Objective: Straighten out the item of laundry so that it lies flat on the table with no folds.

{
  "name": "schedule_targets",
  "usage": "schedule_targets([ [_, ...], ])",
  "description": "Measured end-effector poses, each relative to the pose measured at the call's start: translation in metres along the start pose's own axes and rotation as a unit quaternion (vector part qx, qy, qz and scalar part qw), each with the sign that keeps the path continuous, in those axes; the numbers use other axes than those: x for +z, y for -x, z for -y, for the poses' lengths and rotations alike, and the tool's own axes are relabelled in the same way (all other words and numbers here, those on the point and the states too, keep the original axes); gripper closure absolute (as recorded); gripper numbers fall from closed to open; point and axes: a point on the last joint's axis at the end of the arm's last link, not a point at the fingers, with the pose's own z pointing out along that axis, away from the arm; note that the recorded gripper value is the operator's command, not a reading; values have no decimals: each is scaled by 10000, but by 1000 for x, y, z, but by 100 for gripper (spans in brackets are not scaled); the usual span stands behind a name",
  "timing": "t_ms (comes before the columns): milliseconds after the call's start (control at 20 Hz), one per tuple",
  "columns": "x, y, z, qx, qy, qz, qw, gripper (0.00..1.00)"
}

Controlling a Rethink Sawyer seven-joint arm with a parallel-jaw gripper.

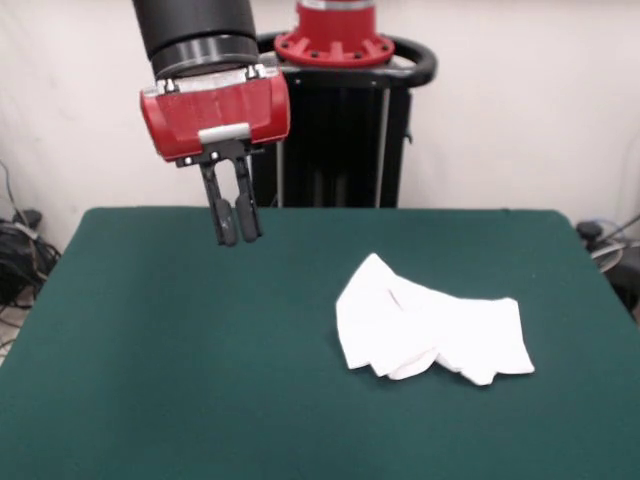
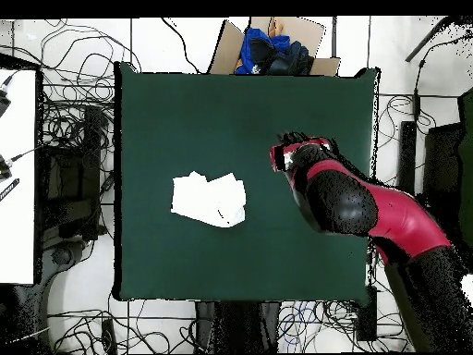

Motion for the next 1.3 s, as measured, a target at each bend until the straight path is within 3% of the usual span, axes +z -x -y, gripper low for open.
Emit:
schedule_targets([
  [150,2,-6,-1,232,-53,14,9997,100],
  [350,5,-13,-4,233,-65,-94,9997,100],
  [700,11,-29,-20,241,326,-644,9971,100],
  [750,14,-37,-25,250,489,-867,9947,100],
  [900,17,-49,-31,190,659,-1108,9915,100],
  [1300,26,-72,-32,-52,768,-1249,9892,100],
])
